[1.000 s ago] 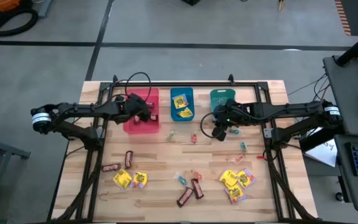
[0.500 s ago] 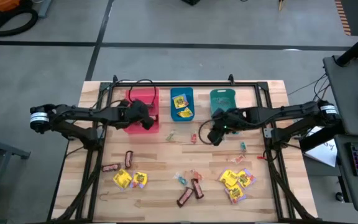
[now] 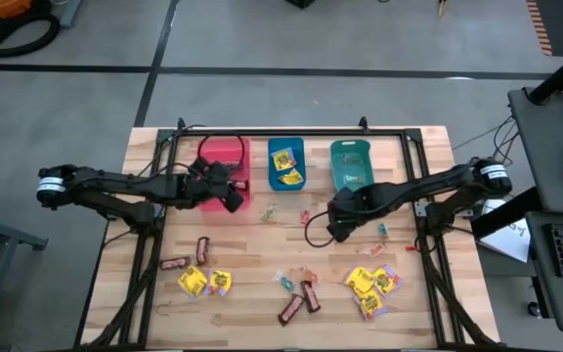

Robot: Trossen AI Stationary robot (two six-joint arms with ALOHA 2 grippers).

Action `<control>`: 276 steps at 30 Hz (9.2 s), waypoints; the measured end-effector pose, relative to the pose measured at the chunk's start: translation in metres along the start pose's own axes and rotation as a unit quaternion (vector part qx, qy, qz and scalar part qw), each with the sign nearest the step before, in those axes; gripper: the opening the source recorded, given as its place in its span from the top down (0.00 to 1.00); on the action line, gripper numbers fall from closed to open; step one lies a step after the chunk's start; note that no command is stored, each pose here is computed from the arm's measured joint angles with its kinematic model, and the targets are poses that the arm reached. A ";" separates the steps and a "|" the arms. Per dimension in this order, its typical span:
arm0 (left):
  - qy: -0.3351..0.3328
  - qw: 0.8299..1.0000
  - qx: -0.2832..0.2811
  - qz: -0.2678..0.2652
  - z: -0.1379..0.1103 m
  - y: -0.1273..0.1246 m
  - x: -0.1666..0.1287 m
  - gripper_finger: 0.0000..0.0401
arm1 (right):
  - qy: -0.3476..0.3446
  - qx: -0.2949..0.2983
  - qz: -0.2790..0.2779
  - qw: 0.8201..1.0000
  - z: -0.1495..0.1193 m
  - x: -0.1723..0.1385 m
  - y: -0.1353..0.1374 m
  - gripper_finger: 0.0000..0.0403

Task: Sort candy
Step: Put the green gummy into the green bin, then put the chocolate bar into the red bin, then put the orange gummy candy into the green bin

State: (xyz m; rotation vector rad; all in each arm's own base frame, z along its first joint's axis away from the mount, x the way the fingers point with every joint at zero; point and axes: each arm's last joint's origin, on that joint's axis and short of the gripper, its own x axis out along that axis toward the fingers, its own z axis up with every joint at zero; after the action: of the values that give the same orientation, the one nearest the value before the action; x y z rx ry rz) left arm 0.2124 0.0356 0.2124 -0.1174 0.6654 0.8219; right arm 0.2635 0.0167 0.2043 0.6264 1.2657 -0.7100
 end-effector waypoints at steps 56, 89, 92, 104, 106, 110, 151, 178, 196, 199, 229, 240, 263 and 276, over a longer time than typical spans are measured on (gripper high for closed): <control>0.019 1.000 -0.014 -0.021 -0.006 -0.004 0.004 0.61 | -0.113 -0.057 0.078 0.989 -0.005 -0.018 0.011 0.98; 0.037 0.962 0.011 -0.272 -0.008 -0.045 -0.024 0.61 | -0.140 0.069 -0.175 0.972 0.084 0.000 -0.118 0.91; 0.033 0.961 0.006 -0.274 -0.007 -0.045 -0.024 0.61 | -0.140 0.068 -0.175 0.972 0.085 0.001 -0.118 0.83; 0.028 0.958 -0.007 -0.286 -0.007 -0.049 -0.028 0.61 | -0.157 0.070 -0.117 0.978 0.079 -0.017 -0.116 0.66; 0.033 0.956 -0.004 -0.293 -0.009 -0.051 -0.029 0.61 | -0.161 0.068 -0.096 0.980 0.076 -0.022 -0.114 0.66; 0.096 0.939 -0.006 -0.331 -0.013 -0.051 -0.032 0.61 | -0.173 0.053 -0.069 0.981 0.070 -0.031 -0.106 0.67; 0.445 0.895 -0.024 0.010 -0.098 -0.072 -0.030 0.61 | -0.215 0.009 -0.026 0.976 0.062 -0.040 -0.081 0.68; 0.351 0.931 0.006 -0.103 -0.051 -0.084 -0.051 0.88 | -0.220 0.007 -0.021 0.975 0.062 -0.040 -0.079 0.69; 0.064 0.971 0.165 -0.161 0.046 -0.062 -0.098 0.88 | -0.223 -0.019 -0.018 0.974 0.061 -0.044 -0.076 0.72; 0.057 0.976 0.159 -0.136 0.050 -0.048 -0.091 0.88 | -0.233 -0.023 -0.012 0.972 0.062 -0.050 -0.075 0.73; 0.212 0.973 0.023 0.083 0.039 0.099 0.081 0.88 | -0.244 -0.042 -0.005 0.969 0.064 -0.058 -0.070 0.78; 0.266 0.959 0.030 0.098 0.025 0.104 0.114 0.88 | -0.244 -0.042 -0.005 0.969 0.064 -0.058 -0.070 0.76; 0.271 0.957 0.032 0.098 0.022 0.103 0.119 0.69 | -0.245 -0.042 -0.005 0.969 0.064 -0.058 -0.070 0.79; 0.172 0.983 0.028 0.064 0.051 0.091 0.064 0.67 | -0.245 -0.011 0.072 0.967 0.057 -0.074 -0.049 0.79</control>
State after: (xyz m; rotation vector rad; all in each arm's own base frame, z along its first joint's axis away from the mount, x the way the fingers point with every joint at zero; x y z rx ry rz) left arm 0.2049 0.1568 0.2291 -0.1684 1.0310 0.9152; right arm 0.2501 -0.0479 0.2859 0.4793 0.7623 -0.6772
